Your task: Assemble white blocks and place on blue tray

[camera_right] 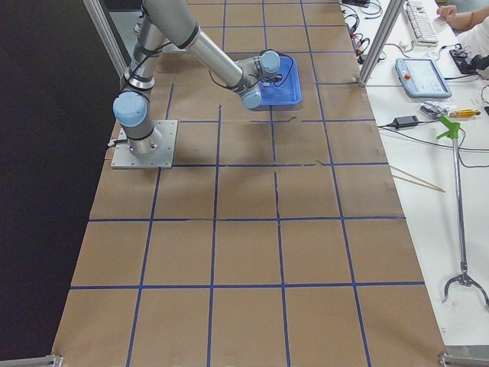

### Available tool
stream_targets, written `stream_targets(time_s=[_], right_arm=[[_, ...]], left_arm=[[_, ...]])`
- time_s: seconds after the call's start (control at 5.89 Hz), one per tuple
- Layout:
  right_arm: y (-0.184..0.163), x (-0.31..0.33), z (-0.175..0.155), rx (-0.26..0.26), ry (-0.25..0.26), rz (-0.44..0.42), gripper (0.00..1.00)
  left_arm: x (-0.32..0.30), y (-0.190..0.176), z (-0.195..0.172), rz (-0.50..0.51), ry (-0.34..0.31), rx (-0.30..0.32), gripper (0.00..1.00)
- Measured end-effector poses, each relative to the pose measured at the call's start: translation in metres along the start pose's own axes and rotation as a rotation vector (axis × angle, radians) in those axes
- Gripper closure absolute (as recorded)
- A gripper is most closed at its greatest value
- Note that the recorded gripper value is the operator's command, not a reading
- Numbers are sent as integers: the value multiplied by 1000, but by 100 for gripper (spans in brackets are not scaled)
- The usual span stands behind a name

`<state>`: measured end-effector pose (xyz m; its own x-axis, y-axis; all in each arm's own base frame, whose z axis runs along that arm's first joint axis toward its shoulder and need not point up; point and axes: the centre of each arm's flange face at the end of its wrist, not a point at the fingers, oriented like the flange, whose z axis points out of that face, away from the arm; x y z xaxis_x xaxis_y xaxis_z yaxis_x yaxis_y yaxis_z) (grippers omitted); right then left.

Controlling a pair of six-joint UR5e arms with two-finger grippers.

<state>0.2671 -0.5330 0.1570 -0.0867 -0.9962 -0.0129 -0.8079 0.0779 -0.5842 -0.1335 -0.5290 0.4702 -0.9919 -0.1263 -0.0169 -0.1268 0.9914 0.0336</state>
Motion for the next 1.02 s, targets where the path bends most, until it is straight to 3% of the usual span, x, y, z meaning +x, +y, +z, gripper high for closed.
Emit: stream_targets(time_s=[0.17, 0.34, 0.51, 0.85, 1.02], right_arm=[[0, 0, 0, 0, 0, 0, 49], [0, 0, 0, 0, 0, 0, 38], [0, 0, 0, 0, 1, 0, 0], [-5, 4, -7, 5, 15, -3, 0], [-17, 12, -23, 10, 48, 5, 0]], left_arm=[[0, 0, 0, 0, 1, 0, 1], [0, 0, 0, 0, 1, 0, 1], [0, 0, 0, 0, 1, 0, 1], [0, -1, 1, -1, 2, -2, 1], [0, -1, 1, 0, 2, -2, 1]])
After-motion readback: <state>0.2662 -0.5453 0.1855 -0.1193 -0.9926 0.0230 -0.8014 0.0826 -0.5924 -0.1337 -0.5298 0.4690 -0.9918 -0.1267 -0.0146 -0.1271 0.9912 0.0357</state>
